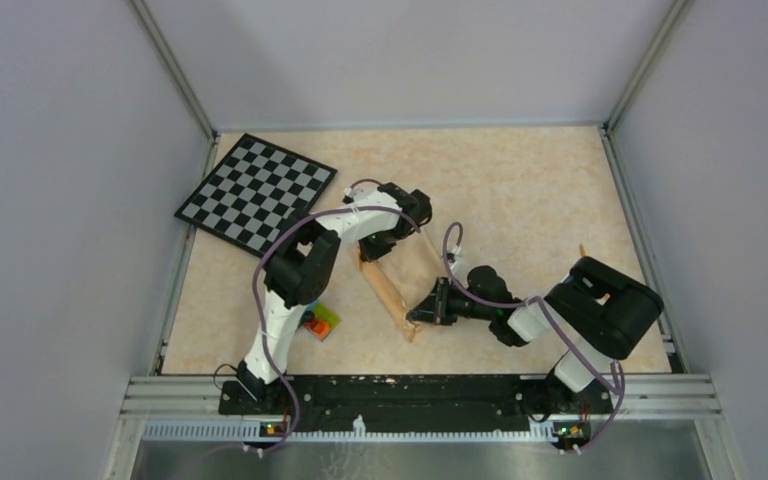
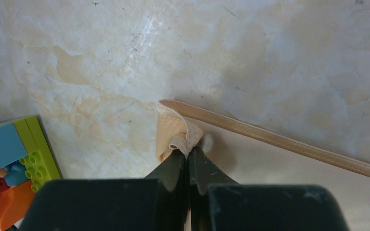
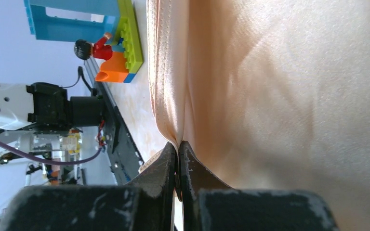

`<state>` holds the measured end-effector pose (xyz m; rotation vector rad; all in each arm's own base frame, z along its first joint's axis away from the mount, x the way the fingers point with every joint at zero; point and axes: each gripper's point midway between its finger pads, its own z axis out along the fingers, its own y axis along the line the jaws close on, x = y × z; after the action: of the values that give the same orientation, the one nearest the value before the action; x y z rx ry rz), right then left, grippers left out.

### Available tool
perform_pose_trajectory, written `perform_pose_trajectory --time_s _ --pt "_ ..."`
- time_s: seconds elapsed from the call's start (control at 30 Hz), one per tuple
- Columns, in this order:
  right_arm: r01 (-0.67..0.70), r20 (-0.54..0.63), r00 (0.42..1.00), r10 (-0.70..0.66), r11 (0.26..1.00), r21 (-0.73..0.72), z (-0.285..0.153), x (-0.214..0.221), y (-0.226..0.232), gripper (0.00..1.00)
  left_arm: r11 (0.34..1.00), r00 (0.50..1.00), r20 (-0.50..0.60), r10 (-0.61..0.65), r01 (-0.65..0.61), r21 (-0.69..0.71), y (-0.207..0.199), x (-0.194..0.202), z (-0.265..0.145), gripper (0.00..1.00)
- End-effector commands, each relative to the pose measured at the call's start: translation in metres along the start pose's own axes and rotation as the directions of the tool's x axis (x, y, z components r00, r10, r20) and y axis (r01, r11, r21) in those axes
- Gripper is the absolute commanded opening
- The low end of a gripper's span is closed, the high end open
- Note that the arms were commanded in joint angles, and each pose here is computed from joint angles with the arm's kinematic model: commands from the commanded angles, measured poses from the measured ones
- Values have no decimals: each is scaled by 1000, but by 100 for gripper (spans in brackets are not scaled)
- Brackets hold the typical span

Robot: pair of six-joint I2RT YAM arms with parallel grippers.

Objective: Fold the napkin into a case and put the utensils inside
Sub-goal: Fold the lower triangle-folded napkin at the center of the board.

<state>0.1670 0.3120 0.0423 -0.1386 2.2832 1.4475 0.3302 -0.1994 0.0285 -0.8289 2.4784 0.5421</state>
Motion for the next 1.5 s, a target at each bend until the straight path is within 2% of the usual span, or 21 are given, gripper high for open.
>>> perform_pose_trajectory --time_s 0.0,0.03,0.07,0.17,0.23,0.3,0.37,0.47,0.67,0.9,1.27,1.37,1.47 --pt "65 -113 991 -66 998 -7 -6 18 -7 0 998 994 98 -44 47 -32 -3 -21 3 0" --pt "96 -114 989 -94 995 11 -8 16 -8 0 998 994 99 -43 47 -31 -4 -21 3 0" --pt "140 -101 986 -136 990 36 -10 11 -10 7 999 994 99 -41 44 -28 -5 -20 4 0" --pt "268 -71 963 -261 955 127 -23 -6 -10 33 999 995 94 -32 34 -18 -8 -19 4 0" --pt "351 -11 935 -354 922 162 -31 -25 -2 52 999 996 86 -31 31 -8 -10 -18 3 0" --pt "416 67 899 -434 890 185 -37 -47 11 67 1000 998 65 -21 20 2 -13 -13 3 0" --pt "448 154 865 -479 872 195 -38 -70 28 71 1000 999 55 2 -3 12 -14 -9 2 0" --pt "482 225 822 -524 849 217 -29 -97 42 72 1000 999 39 5 -6 18 -15 -5 2 0" --pt "549 226 776 -588 807 216 6 -115 46 71 999 1000 32 1 -3 49 -18 -5 -5 0" --pt "565 175 780 -601 796 216 41 -104 30 67 997 1000 10 4 -5 77 -16 0 -9 0" --pt "531 159 799 -580 804 266 62 -92 15 41 992 1000 -11 5 -4 128 -11 0 -18 0" --pt "528 162 796 -583 800 283 61 -91 9 49 989 1000 -15 10 -8 149 -12 0 -20 0" --pt "530 159 795 -585 798 286 62 -90 7 50 988 1000 -14 17 -14 153 -11 -1 -22 0"
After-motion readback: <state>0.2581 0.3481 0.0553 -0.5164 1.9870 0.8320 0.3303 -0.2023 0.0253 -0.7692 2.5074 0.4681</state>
